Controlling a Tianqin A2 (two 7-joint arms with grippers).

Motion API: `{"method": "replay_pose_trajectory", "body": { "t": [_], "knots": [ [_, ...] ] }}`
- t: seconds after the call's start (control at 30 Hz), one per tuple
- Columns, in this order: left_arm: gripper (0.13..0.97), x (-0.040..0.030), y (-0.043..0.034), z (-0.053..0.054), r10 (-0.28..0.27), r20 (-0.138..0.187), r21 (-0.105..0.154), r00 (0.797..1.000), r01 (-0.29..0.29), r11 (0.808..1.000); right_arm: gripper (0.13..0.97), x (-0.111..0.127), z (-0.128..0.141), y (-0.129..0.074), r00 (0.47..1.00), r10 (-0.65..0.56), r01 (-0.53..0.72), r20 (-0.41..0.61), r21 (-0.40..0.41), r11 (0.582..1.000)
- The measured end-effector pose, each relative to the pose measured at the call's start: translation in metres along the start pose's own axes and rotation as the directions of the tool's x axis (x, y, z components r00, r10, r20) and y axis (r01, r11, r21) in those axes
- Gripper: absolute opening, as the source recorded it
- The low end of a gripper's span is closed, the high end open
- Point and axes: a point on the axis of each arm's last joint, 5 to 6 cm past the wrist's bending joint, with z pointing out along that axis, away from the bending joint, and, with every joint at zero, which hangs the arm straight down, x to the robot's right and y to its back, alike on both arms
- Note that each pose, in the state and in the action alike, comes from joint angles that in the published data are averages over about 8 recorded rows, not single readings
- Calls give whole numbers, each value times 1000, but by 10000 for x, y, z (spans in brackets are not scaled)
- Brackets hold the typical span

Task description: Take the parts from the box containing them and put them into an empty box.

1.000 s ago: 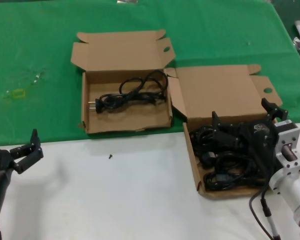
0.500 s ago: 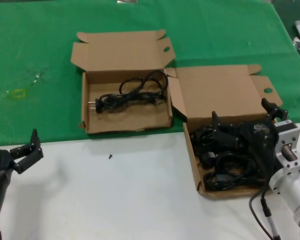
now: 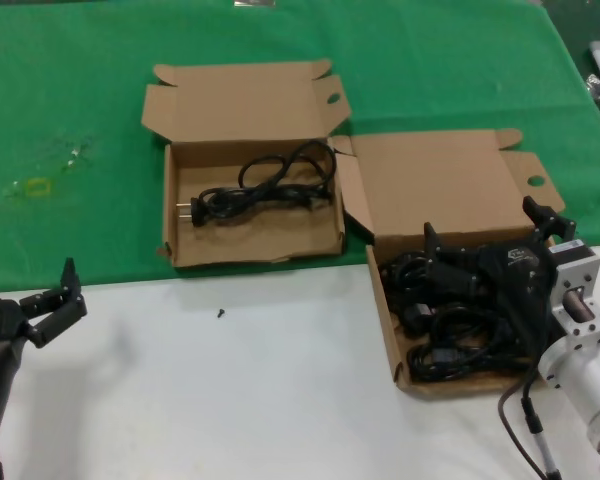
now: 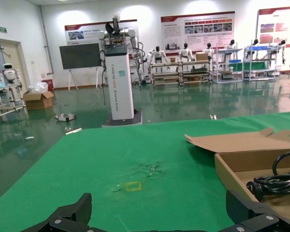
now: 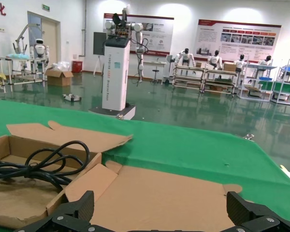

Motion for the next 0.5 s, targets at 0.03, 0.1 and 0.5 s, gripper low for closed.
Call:
{"method": "replay_pose_trajectory", "body": {
  "t": [0.03, 0.1, 0.5],
  "knots": [
    [966, 0, 0, 0, 0, 0, 0, 1000, 0, 1000, 966, 0, 0, 0, 1000, 0, 0, 0, 0, 1000],
    [966, 0, 0, 0, 0, 0, 0, 1000, 0, 1000, 966, 0, 0, 0, 1000, 0, 0, 0, 0, 1000],
    [966, 0, 0, 0, 0, 0, 0, 1000, 0, 1000, 966, 0, 0, 0, 1000, 0, 0, 0, 0, 1000]
  ]
}}
